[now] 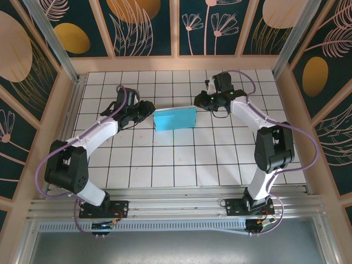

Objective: Fold the paper box

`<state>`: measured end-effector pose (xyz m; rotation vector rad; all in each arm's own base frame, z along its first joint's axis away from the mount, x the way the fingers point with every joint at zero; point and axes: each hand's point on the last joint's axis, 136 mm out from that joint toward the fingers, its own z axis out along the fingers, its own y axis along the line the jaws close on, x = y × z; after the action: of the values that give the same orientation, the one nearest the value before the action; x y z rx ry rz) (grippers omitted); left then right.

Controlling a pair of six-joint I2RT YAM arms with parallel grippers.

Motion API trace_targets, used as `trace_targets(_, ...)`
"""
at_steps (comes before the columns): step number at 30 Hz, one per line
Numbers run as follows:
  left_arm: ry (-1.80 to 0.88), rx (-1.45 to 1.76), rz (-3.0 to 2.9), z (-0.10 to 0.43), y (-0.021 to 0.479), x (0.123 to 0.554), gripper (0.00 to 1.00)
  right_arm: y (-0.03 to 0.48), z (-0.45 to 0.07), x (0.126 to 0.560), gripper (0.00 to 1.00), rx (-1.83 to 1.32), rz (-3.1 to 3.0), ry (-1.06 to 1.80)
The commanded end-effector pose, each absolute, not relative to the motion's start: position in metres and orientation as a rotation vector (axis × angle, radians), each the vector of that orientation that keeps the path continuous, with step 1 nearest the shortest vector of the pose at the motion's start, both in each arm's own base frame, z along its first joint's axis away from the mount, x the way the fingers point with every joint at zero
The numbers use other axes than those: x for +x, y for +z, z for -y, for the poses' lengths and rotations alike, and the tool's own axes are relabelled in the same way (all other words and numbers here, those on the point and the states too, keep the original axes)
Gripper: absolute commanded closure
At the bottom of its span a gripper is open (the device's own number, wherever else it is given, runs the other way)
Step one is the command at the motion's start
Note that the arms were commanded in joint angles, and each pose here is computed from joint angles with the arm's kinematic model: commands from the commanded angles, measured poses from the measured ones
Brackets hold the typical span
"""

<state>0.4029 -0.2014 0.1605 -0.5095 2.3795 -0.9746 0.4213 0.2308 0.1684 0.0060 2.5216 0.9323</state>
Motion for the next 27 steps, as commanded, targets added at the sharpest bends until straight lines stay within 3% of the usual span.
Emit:
trace_targets(1, -0.989, -0.488, -2.392, 0.207, 0.158, 0.405, 0.72, 0.164, -0.234, 0.416, 0.85, -0.007, -2.535, 0.939)
trace_targets(27, -0.956, -0.495, -2.429, 0.202, 0.142, 0.397, 0.82, 0.149, -0.230, 0.403, 0.88, -0.038, -2.558, 0.889)
